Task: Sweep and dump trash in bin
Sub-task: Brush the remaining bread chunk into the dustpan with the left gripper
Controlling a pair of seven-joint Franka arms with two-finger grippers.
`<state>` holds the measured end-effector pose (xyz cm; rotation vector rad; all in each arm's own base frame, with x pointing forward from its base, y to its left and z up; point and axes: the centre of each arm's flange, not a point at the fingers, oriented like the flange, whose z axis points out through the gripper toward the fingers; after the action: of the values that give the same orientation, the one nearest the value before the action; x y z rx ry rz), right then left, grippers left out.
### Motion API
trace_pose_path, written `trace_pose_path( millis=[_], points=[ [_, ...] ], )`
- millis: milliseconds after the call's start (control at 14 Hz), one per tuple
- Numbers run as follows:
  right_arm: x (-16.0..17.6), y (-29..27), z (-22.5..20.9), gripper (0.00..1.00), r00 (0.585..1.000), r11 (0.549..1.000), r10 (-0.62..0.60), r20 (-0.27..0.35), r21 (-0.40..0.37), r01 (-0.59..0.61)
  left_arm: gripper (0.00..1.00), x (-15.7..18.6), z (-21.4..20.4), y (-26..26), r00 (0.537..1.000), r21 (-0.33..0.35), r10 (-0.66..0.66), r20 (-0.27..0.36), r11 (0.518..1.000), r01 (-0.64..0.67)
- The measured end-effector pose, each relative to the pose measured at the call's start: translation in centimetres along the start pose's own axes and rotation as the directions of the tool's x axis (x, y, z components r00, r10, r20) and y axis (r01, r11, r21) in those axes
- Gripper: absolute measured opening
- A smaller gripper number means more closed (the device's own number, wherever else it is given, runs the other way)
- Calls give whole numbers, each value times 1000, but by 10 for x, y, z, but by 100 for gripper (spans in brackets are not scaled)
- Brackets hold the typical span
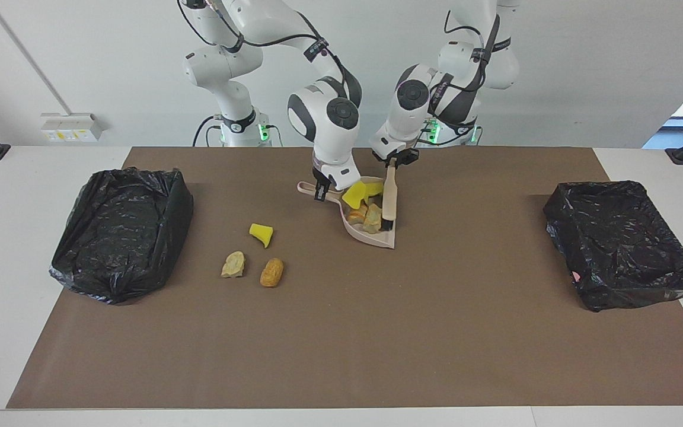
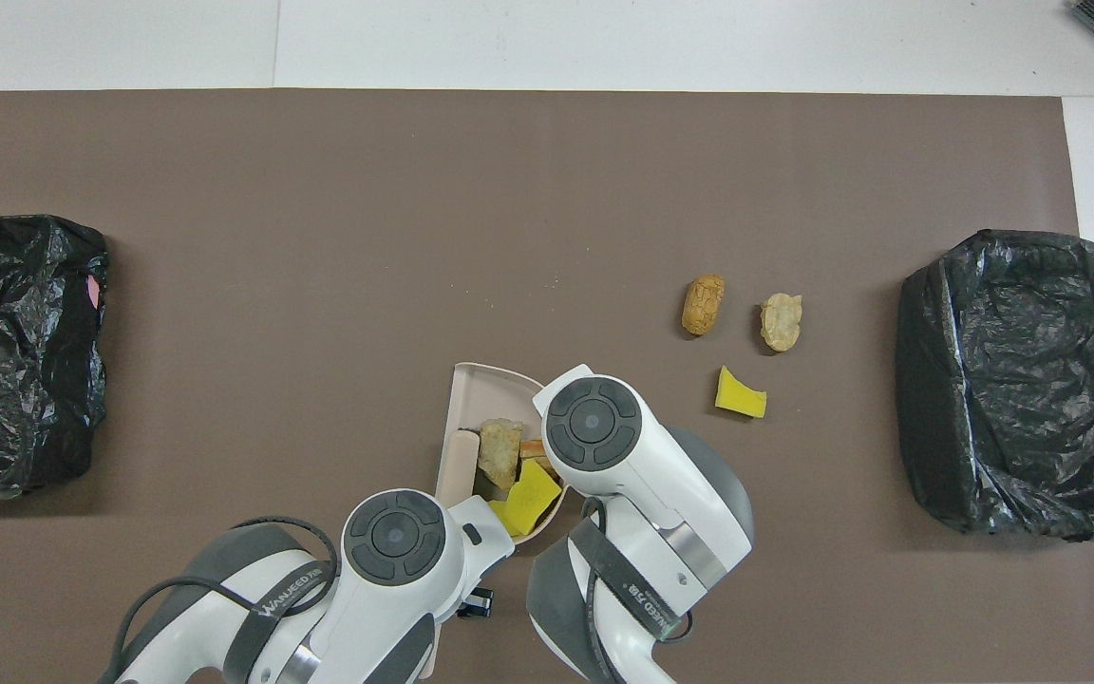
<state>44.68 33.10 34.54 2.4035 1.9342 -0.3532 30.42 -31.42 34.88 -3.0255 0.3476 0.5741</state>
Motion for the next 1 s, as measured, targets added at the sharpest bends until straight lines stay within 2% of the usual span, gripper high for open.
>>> trace_pose_path(
  millis=[285,641,997],
  points=[
    [0,0,-1,32,1000,1000,1,-1,-1,-1,26,0,-22,-32,994,7,-81,71,997,80],
    [-13,10,-12,32,998,999,52,-21,-10,-52,26,-24,-57,-35,975,-10,-222,9,975,222],
    [-64,39,-61,32,981,985,158,-109,-47,-164,26,-33,-57,-20,961,-3,-275,-18,961,275]
  ],
)
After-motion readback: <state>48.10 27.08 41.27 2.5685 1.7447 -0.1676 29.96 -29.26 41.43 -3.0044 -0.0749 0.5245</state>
